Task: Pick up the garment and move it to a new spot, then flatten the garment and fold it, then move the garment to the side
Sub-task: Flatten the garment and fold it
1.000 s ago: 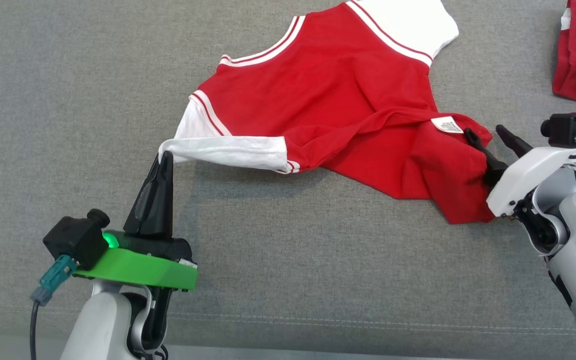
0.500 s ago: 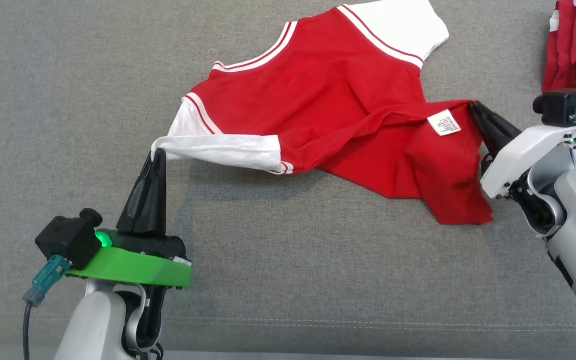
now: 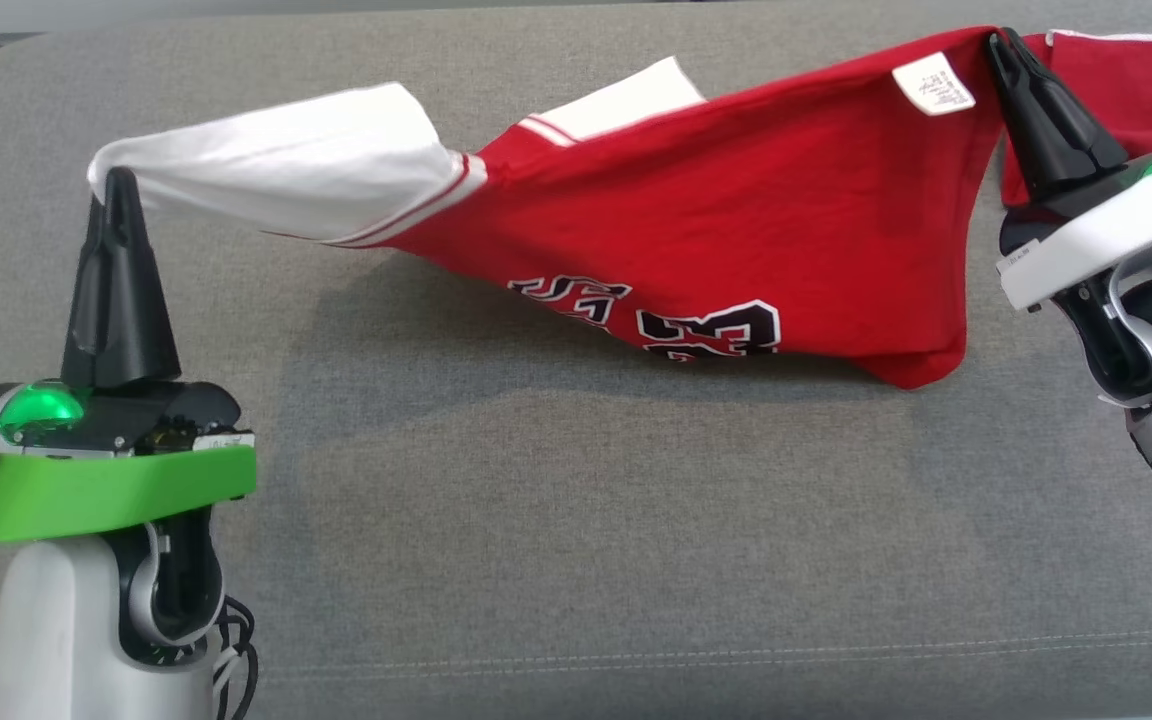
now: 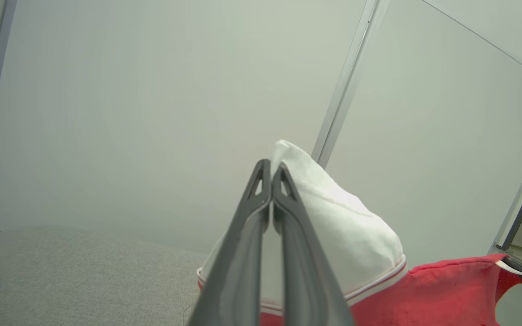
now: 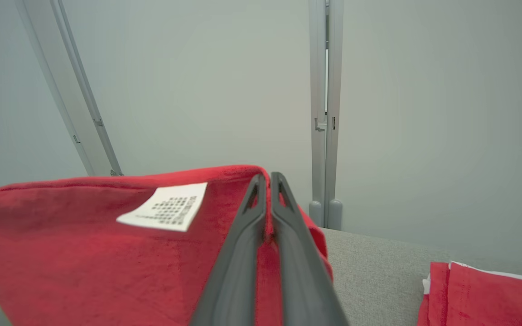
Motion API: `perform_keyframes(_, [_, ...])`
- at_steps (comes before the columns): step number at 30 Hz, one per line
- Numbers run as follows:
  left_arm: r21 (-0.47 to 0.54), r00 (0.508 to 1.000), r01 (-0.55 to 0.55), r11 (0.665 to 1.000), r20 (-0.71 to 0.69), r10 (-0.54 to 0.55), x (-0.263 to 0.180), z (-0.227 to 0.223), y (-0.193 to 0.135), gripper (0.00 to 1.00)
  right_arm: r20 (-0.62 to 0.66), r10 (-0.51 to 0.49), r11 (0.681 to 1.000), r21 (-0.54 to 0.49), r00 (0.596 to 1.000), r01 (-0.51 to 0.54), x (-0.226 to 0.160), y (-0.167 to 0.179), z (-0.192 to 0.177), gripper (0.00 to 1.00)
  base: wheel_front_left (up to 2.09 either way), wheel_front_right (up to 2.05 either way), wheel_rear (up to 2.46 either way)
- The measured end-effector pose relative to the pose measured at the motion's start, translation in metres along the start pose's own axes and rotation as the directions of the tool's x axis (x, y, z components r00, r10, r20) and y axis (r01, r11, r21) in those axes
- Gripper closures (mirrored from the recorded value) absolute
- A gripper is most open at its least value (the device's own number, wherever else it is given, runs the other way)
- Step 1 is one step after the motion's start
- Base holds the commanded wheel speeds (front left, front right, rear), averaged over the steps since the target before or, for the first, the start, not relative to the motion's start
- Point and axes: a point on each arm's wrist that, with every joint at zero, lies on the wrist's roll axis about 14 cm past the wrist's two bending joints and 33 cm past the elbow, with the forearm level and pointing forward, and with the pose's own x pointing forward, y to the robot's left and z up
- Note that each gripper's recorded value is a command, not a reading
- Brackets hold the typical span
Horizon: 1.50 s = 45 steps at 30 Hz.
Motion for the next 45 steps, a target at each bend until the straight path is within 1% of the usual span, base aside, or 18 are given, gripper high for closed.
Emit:
perform_keyframes(7, [0.049, 0.983, 0.072, 0.996, 0.167, -0.079, -0.001, 0.058, -0.025, 1.0, 0.026, -0.057, 0.997, 0.048, 0.998, 0.056, -0.048, -0.004, 0.011, 1.0, 0.0, 0.0, 0.0])
perform_keyframes(10, [0.076, 0.953, 0.132, 0.988, 0.263, -0.148, -0.003, 0.09, -0.046, 1.0, 0.119, -0.08, 0.997, 0.03, 0.99, 0.077, -0.062, -0.012, 0.046, 1.0, 0.0, 0.0, 0.0])
perform_keyframes(13, [0.121, 0.903, 0.214, 0.969, 0.353, -0.244, -0.008, 0.123, -0.075, 1.0, 0.285, -0.074, 0.997, -0.006, 0.956, 0.079, -0.072, -0.013, 0.107, 1.0, 0.0, 0.0, 0.0])
perform_keyframes(17, [0.142, 0.861, 0.291, 0.946, 0.393, -0.324, -0.014, 0.138, -0.098, 1.0, 0.354, -0.051, 0.998, -0.014, 0.934, 0.06, -0.084, -0.005, 0.134, 1.0, 0.0, 0.0, 0.0])
perform_keyframes(19, [0.1, 0.87, 0.338, 0.936, 0.345, -0.352, -0.013, 0.122, -0.109, 1.0, 0.318, -0.062, 0.998, 0.03, 0.946, 0.055, -0.092, -0.003, 0.12, 1.0, 0.0, 0.0, 0.0])
perform_keyframes(22, [0.041, 0.926, 0.349, 0.936, 0.137, -0.351, -0.009, 0.068, -0.108, 1.0, 0.146, -0.066, 0.994, 0.094, 0.987, 0.053, -0.099, 0.004, 0.067, 1.0, 0.0, 0.0, 0.0])
perform_keyframes(24, [0.0, 0.945, 0.326, 0.945, -0.035, -0.326, -0.013, 0.022, -0.097, 1.0, 0.037, -0.051, 0.99, 0.135, 0.998, 0.046, -0.097, 0.011, 0.036, 1.0, 0.0, 0.0, 0.0])
perform_keyframes(27, [-0.029, 0.914, 0.299, 0.954, -0.278, -0.295, -0.022, -0.045, -0.081, 1.0, -0.131, -0.019, 0.989, 0.143, 0.991, 0.037, -0.086, 0.015, -0.004, 1.0, 0.0, 0.0, 0.0])
perform_keyframes(29, [0.002, 0.882, 0.286, 0.958, -0.391, -0.262, -0.017, -0.077, -0.065, 1.0, -0.18, -0.005, 0.997, 0.081, 0.984, 0.02, -0.064, 0.009, -0.008, 1.0, 0.0, 0.0, 0.0])
perform_keyframes(31, [0.083, 0.897, 0.298, 0.951, -0.366, -0.249, 0.017, -0.073, -0.056, 1.0, -0.104, -0.013, 0.999, -0.047, 0.995, 0.008, -0.025, -0.007, 0.032, 1.0, 0.0, 0.0, 0.0])
perform_keyframes(33, [0.148, 0.938, 0.322, 0.935, -0.187, -0.293, 0.075, -0.025, -0.072, 1.0, 0.142, -0.049, 0.985, -0.158, 0.989, 0.072, 0.013, -0.025, 0.123, 1.0, 0.0, 0.0, 0.0])
perform_keyframes(34, [0.168, 0.944, 0.329, 0.929, -0.062, -0.323, 0.099, 0.01, -0.087, 1.0, 0.293, -0.057, 0.975, -0.189, 0.954, 0.117, 0.023, -0.029, 0.176, 1.0, 0.0, 0.0, 0.0])
perform_keyframes(36, [0.167, 0.904, 0.359, 0.918, 0.182, -0.387, 0.126, 0.08, -0.121, 1.0, 0.536, -0.044, 0.963, -0.203, 0.843, 0.179, 0.023, -0.027, 0.263, 1.0, 0.0, 0.0, 0.0])
perform_keyframes(37, [0.176, 0.876, 0.381, 0.908, 0.244, -0.415, 0.129, 0.101, -0.134, 1.0, 0.585, -0.024, 0.956, -0.223, 0.811, 0.189, 0.022, -0.023, 0.282, 1.0, 0.0, 0.0, 0.0])
perform_keyframes(38, [0.188, 0.859, 0.397, 0.898, 0.268, -0.436, 0.13, 0.111, -0.141, 1.0, 0.595, -0.007, 0.953, -0.24, 0.804, 0.186, 0.024, -0.019, 0.286, 1.0, 0.0, 0.0, 0.0])
perform_keyframes(40, [0.188, 0.862, 0.405, 0.895, 0.249, -0.442, 0.128, 0.104, -0.142, 1.0, 0.536, -0.008, 0.96, -0.231, 0.844, 0.156, 0.033, -0.017, 0.26, 1.0, 0.0, 0.0, 0.0])
perform_keyframes(43, [0.175, 0.901, 0.386, 0.906, 0.141, -0.411, 0.118, 0.07, -0.125, 1.0, 0.307, -0.019, 0.978, -0.192, 0.951, 0.082, 0.043, -0.011, 0.167, 1.0, 0.0, 0.0, 0.0])
perform_keyframes(45, [0.163, 0.926, 0.362, 0.918, 0.047, -0.374, 0.104, 0.039, -0.106, 1.0, 0.141, -0.039, 0.988, -0.143, 0.989, 0.06, 0.034, -0.011, 0.103, 1.0, 0.0, 0.0, 0.0])
